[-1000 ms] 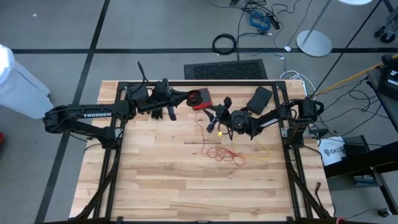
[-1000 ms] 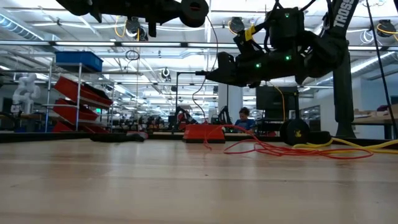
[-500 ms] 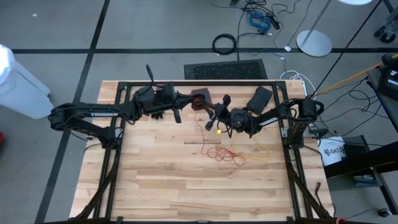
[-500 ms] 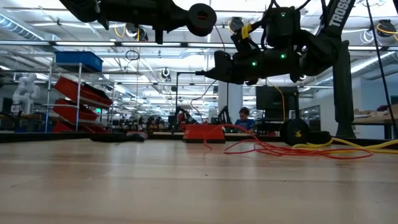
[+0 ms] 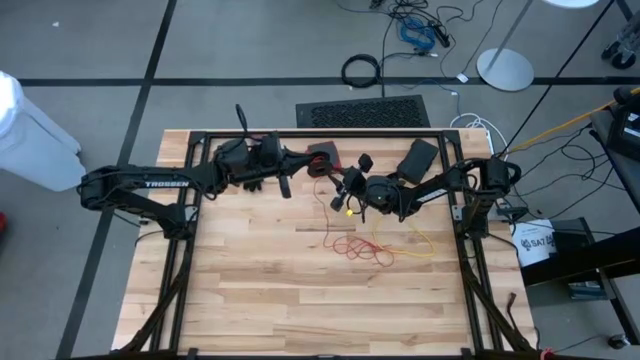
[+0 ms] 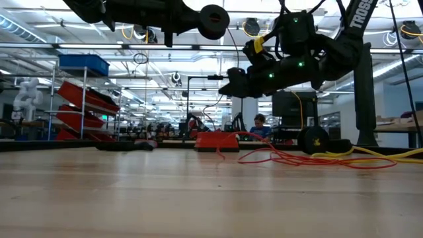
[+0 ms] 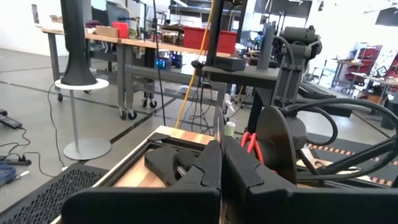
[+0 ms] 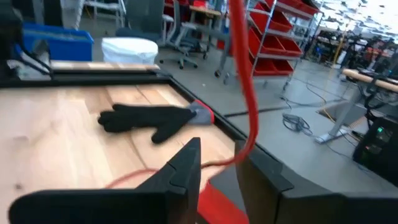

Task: Coil cords
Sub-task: Coil the red wire onto the spool

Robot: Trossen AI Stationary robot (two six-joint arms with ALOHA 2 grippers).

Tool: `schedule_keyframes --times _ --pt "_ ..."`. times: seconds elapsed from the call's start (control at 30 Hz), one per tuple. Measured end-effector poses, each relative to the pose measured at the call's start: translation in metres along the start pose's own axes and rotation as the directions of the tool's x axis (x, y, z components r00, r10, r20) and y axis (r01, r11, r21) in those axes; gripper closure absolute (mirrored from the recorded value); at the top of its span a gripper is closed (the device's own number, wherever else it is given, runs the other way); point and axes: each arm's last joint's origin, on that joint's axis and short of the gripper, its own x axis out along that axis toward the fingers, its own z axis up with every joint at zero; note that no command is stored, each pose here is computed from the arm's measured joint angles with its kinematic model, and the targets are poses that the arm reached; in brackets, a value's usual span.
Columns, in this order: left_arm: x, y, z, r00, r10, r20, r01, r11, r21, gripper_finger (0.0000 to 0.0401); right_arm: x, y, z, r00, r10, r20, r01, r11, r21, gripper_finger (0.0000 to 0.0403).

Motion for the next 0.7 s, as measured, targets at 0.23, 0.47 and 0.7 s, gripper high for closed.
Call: schedule_keyframes --times 0.23,0.47,0.7 --pt "0.0 0.0 -0.001 1.0 0.003 -0.014 -0.003 1.0 0.017 0.0401 -0.007 -0.001 -0.007 1.0 0.001 -0.021 -0.001 1.0 -0.016 0.0327" --pt "0.0 0.0 -0.001 1.0 0.003 -0.014 -0.002 1.0 0.017 0.0401 -0.023 -0.01 -0.003 0.999 -0.003 0.042 0.002 1.0 0.021 0.033" --pt "0.0 0.0 -0.001 1.0 0.003 -0.007 -0.003 1.0 0.017 0.0401 -0.025 -0.01 0.0 0.997 0.051 0.064 -0.053 0.998 0.039 0.033"
